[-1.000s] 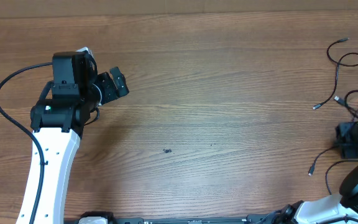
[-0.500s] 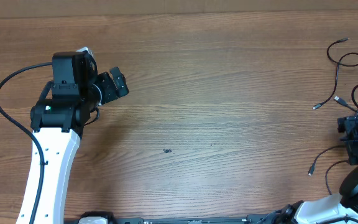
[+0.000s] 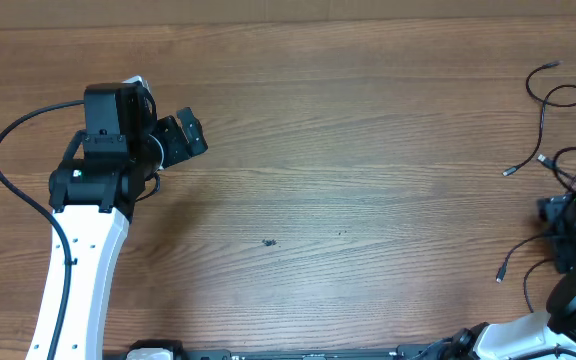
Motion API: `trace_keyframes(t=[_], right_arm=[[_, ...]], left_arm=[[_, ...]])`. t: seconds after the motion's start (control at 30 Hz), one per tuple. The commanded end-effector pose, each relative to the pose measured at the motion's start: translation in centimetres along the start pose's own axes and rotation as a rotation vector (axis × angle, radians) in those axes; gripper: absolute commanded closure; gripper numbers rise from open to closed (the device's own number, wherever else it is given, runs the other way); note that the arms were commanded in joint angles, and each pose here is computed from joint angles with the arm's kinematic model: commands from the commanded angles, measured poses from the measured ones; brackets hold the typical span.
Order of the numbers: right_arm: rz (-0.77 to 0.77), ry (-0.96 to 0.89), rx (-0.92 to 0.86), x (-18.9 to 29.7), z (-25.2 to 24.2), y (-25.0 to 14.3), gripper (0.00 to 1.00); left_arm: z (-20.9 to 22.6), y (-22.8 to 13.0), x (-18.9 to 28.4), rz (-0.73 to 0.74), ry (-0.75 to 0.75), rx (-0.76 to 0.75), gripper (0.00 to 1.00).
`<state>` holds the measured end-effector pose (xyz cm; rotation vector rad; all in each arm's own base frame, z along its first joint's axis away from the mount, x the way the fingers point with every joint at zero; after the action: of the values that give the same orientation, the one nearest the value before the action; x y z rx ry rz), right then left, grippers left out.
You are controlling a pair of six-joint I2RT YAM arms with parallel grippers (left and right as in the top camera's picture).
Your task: Untangle cables
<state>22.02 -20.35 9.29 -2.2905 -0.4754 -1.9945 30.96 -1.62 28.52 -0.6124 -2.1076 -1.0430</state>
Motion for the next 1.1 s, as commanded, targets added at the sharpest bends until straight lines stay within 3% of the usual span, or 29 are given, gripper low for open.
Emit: trace_keyframes(t=[0.0, 0.37, 0.47, 0.5, 0.57, 0.8, 1.07], right_arm=[[0.006, -0.025, 0.008, -0.6, -0.4, -0.5, 0.0], [-0.019, 0.007, -0.001, -2.9, -0.4, -1.5, 0.01], [-0.023, 0.008, -0.002, -3.1, -0.5, -1.7, 0.11], [-0.025, 0.008, -0.003, -3.2, -0.5, -1.7, 0.22], [-0.027, 0.007, -0.003, -3.2, -0.5, -1.7, 0.3], [-0.025, 0.005, -0.002, -3.3, -0.6, -1.8, 0.42], [-0.028, 0.008, -0.004, -3.9, -0.7, -2.2, 0.74]], left_arm=[[-0.4, 0.4, 0.3, -0.008, -0.018, -0.02, 0.01], [-0.4, 0.4, 0.3, -0.007, -0.018, -0.02, 0.0], [-0.5, 0.4, 0.3, -0.007, -0.018, -0.02, 0.0], [-0.5, 0.4, 0.3, -0.007, -0.018, -0.02, 0.01], [-0.5, 0.4, 0.3, -0.008, -0.018, -0.02, 0.0], [-0.5, 0.4, 0.3, -0.007, -0.018, -0.02, 0.01], [-0.5, 0.4, 0.3, -0.007, -0.018, -0.02, 0.0]])
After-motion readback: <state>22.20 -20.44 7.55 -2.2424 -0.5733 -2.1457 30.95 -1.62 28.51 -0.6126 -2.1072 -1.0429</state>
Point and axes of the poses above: each gripper's point midway between its finger pads, its own x axis back along the fingers, its own z axis along the line the jaws close on, y = z × x, the point moved 8 cm from there along x, back along the fingers, and after that the axes turned 12 degrees about x, right-handed, at the moved point
